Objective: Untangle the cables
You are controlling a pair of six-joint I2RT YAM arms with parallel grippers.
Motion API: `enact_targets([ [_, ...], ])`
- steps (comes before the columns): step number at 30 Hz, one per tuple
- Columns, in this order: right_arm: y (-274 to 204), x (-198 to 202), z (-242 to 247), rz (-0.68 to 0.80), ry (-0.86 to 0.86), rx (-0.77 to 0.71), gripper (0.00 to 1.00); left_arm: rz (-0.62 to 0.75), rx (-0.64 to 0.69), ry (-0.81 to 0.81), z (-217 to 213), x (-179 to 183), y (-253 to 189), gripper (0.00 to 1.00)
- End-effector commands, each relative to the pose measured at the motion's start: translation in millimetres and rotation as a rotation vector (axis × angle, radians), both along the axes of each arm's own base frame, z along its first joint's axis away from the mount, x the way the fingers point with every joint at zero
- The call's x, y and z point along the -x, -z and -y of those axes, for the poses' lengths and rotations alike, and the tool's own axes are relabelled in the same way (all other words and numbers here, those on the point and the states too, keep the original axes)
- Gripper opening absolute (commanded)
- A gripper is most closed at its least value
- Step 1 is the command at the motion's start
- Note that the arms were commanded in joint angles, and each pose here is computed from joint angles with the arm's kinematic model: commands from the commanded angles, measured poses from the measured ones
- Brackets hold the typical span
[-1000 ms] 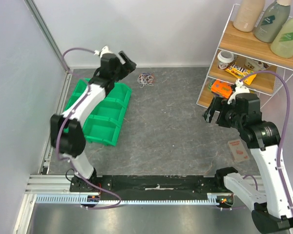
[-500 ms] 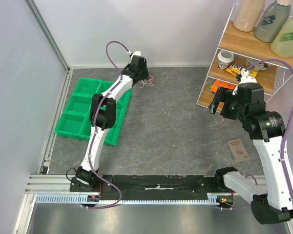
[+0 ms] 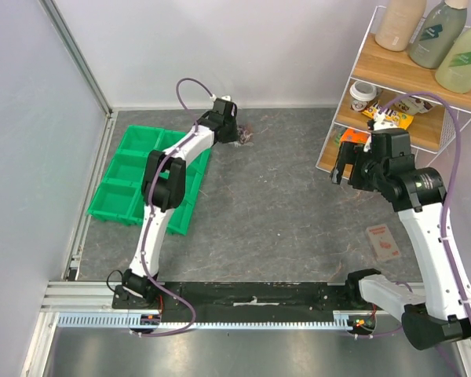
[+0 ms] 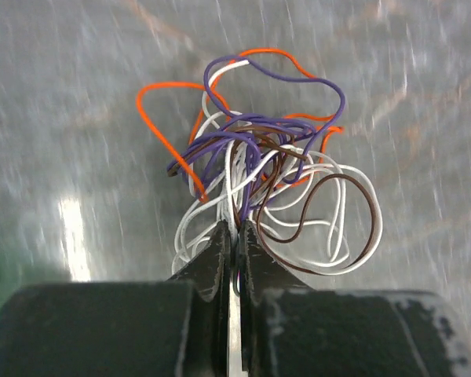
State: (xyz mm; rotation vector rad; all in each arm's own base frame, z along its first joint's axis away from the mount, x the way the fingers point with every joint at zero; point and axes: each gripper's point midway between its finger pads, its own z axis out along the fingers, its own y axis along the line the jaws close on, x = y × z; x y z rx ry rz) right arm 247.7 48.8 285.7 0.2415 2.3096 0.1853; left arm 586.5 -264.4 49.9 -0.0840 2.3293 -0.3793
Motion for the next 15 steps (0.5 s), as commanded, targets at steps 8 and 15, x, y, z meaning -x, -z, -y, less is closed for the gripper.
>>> enact_targets([
  [8,95,-3,-56,-0.16,-0.294,-0.152,0.96,-0.282,0.27,0.374,58,244,-102,0.02],
  [15,141,3,-89,-0.248,-0.423,-0.258,0.88,-0.5,0.345,0.544,57,385,-76,0.17],
])
